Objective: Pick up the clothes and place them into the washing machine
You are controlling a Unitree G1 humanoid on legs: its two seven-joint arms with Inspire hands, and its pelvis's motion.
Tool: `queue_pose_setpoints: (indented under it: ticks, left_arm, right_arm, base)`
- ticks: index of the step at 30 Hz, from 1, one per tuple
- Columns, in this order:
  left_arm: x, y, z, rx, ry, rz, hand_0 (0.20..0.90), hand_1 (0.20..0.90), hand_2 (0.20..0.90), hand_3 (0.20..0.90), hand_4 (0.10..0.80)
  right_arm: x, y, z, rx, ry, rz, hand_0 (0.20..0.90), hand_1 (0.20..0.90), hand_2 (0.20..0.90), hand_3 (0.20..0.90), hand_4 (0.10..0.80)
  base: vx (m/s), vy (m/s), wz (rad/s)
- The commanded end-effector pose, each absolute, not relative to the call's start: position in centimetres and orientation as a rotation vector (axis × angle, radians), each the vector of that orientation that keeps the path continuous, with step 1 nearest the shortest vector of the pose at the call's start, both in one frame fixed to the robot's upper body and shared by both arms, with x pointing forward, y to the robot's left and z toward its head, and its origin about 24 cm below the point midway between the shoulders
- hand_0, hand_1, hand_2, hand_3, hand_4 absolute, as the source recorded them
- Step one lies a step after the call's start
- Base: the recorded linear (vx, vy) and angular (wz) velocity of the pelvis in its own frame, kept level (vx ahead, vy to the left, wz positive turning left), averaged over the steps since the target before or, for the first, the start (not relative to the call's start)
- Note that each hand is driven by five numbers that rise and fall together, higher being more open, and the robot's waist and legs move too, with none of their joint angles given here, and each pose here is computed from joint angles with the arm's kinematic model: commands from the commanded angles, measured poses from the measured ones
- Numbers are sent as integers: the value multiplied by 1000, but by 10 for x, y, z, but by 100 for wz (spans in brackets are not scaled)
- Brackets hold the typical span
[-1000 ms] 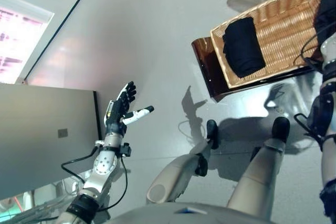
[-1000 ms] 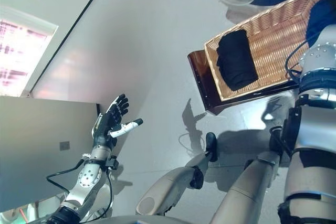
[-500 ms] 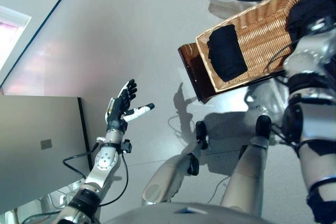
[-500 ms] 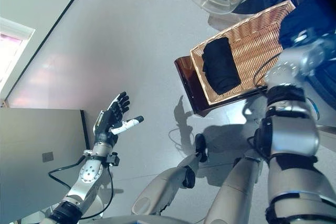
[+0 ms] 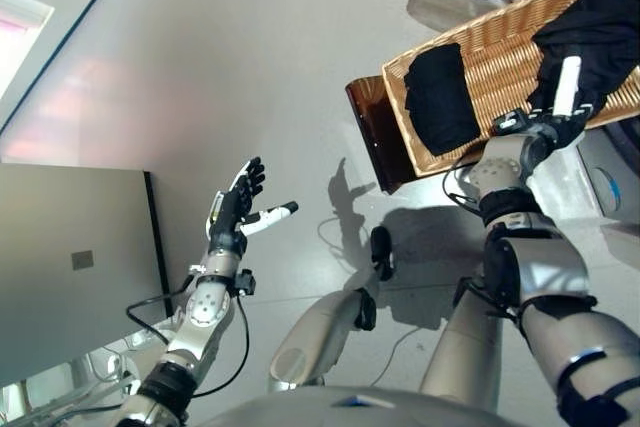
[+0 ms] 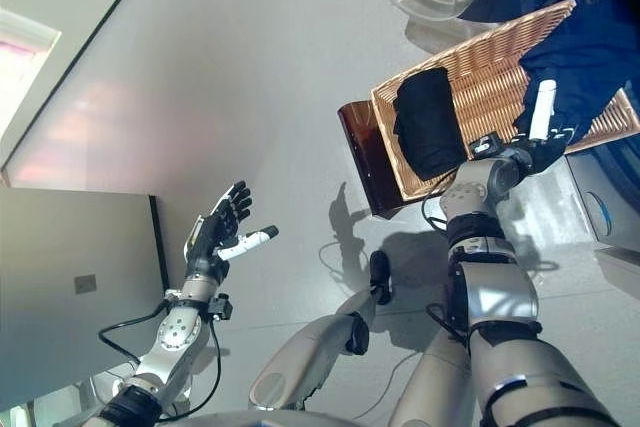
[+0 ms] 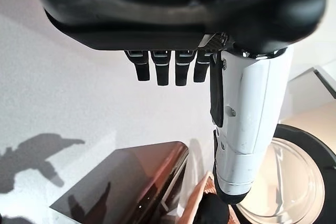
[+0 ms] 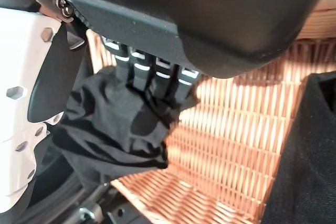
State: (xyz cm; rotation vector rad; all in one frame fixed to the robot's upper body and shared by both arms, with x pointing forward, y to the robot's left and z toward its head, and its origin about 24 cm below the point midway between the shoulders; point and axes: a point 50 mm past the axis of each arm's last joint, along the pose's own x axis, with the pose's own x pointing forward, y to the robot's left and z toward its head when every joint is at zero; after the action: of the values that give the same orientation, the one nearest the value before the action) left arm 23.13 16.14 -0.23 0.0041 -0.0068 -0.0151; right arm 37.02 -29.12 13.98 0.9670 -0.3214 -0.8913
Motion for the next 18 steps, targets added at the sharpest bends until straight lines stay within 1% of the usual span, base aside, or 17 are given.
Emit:
queue_pose_setpoints:
  ticks: [1, 5, 7, 10, 12, 18]
  left_arm:
    - [240, 186, 27, 23, -168, 74, 900, 900, 900, 900, 800]
    - [242, 188, 30, 18, -182, 77, 900, 900, 900, 900, 800]
    - [245, 195, 40, 50, -227, 81, 900, 900, 900, 900, 800]
    - [249, 191, 43, -31, -245, 110, 900, 900, 900, 900, 800]
    - [249, 188, 40, -47, -230, 113, 900, 900, 900, 900, 800]
    - [237, 176, 23, -65, -152, 69, 900, 900, 900, 900, 800]
  right_arm:
    - [373, -294, 167, 956, -452, -823, 900, 900, 900, 900, 800]
    - [371, -298, 165, 970, -456, -837, 900, 900, 900, 900, 800]
    - [376, -292, 177, 962, -471, -803, 900, 900, 900, 900, 800]
    - [376, -295, 182, 978, -482, -807, 900, 900, 900, 900, 800]
    - [377, -290, 180, 1000, -476, -803, 900, 900, 900, 900, 800]
    - [372, -295, 147, 1007, -376, -882, 900, 900, 900, 900, 800]
  base:
    - [14, 40, -2]
    - [0, 18, 3]
    - [22, -14, 8]
    - [173, -202, -8]
    - [3, -221, -4]
    - [72, -145, 13]
